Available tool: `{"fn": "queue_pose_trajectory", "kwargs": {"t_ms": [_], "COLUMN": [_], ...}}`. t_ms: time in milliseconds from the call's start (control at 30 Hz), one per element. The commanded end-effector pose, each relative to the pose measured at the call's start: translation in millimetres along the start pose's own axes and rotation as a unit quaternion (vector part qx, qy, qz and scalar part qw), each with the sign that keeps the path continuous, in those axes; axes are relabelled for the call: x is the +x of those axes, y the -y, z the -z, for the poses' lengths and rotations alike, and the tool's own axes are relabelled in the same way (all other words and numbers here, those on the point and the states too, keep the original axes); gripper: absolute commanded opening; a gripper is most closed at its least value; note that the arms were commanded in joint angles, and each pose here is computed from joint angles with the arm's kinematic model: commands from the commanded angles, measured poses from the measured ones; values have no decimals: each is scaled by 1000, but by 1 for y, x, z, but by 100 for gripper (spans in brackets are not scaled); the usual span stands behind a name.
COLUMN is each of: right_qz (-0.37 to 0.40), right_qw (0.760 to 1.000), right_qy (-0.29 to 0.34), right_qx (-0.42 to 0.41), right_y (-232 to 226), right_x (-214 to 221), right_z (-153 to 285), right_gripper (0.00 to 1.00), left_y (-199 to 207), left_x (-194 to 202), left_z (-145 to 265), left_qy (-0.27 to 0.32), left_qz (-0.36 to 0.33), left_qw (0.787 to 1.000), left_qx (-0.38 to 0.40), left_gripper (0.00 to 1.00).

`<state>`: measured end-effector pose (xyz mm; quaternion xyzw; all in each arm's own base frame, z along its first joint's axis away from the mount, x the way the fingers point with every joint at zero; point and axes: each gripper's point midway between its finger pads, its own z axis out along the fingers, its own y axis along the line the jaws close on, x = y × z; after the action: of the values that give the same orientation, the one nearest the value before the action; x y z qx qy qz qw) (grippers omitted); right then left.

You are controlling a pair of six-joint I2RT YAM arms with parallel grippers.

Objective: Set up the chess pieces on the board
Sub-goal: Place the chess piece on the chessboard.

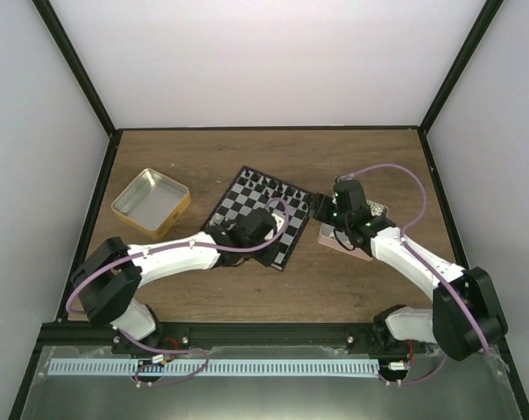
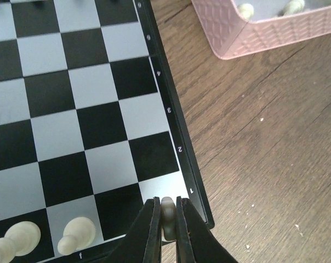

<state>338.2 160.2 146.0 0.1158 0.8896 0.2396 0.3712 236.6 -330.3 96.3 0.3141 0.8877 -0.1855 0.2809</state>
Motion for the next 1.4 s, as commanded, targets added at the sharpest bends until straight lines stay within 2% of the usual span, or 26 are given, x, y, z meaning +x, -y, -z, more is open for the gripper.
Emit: {"fn": "queue_pose_trajectory", "kwargs": {"t_ms": [0, 200, 567, 800, 1167, 1367], "right_qz": [-12, -12, -12, -13, -12, -9], "right_qw": [1000, 1000, 1000, 1000, 1000, 1000], "right_qy": [-7, -13, -20, -22, -25, -23], "right_qx": [3, 7, 11, 10, 10, 14], "right_y": [4, 7, 10, 10, 11, 12], "right_x": [1, 4, 7, 8, 9, 8], "right_z": [-5, -8, -10, -11, -10, -8], "right_gripper": [69, 69, 69, 69, 69, 69], "left_y": [1, -13, -21, -23, -27, -27], "left_x": [10, 20, 32, 30, 16, 18], "left_z": [-13, -21, -34, -33, -29, -30], "left_qy": [-11, -27, -52, -49, -6, -1], "left_qz": [-8, -4, -3, -2, 10, 15], "left_qw": [1000, 999, 997, 997, 997, 997], "left_qx": [3, -36, -57, -65, -75, -72], "left_gripper": [4, 4, 6, 9, 10, 13]}}
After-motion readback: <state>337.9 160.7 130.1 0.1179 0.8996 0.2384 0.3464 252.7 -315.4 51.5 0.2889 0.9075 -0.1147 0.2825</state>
